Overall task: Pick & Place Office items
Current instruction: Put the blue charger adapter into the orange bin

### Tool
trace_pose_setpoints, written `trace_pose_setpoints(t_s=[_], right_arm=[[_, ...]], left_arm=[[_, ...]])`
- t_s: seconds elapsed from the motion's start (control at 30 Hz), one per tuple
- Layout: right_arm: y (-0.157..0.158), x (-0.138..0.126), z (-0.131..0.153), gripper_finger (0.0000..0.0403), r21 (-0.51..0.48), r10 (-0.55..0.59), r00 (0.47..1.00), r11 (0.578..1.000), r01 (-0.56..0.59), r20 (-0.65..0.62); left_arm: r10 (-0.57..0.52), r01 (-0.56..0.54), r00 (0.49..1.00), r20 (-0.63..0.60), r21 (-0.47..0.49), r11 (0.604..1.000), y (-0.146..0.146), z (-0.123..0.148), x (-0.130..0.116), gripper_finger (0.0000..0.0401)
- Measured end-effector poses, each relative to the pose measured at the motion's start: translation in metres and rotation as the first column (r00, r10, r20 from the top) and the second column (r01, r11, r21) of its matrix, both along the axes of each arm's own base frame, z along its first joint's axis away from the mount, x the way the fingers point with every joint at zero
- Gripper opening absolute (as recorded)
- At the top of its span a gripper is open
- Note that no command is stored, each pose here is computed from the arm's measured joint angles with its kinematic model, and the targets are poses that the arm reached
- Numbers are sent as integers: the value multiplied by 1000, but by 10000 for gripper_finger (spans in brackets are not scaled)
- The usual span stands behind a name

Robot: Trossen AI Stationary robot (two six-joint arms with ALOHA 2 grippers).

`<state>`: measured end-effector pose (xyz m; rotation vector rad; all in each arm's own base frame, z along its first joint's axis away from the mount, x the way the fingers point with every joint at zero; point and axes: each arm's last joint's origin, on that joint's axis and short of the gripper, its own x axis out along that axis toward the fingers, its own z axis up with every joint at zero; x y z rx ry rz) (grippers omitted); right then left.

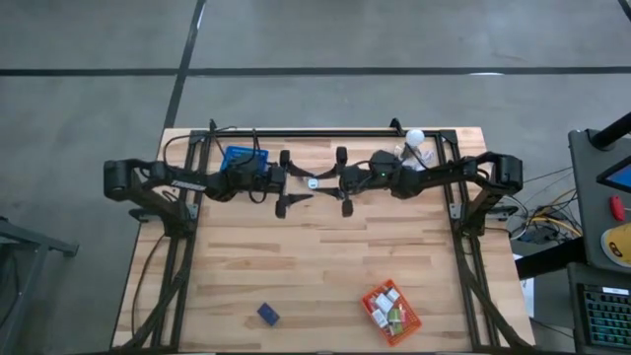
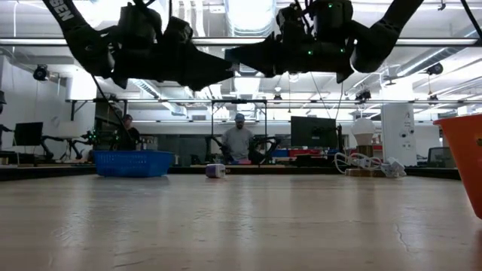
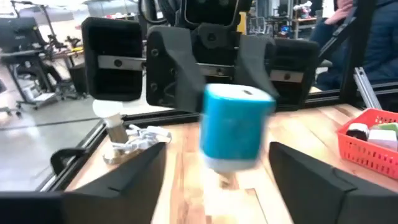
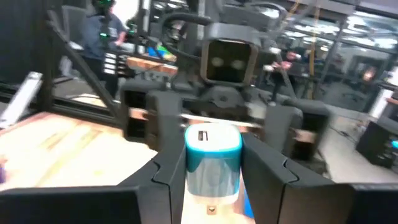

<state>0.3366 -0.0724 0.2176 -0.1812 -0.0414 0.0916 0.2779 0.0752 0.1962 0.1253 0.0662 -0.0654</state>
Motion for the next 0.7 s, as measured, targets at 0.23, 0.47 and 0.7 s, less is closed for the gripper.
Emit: trace_pose_setpoints(t_s=[0.23,0.47,0.7], right_arm=[[9,0,-5,114,37,11,999,999,-10,-35],[33,2,-16,114,89,54,989,995,-42,-140],[70,1,-22,114,86,41,969,996,-21,-245]], left_arm=[[-27,26,999,-29,-50,998,-15,-10,-18,322],[-23,14,994,-110,-78,997,-26,-32,-31,309],[-21,3,985,-169,-105,994,-29,-47,-43,309]])
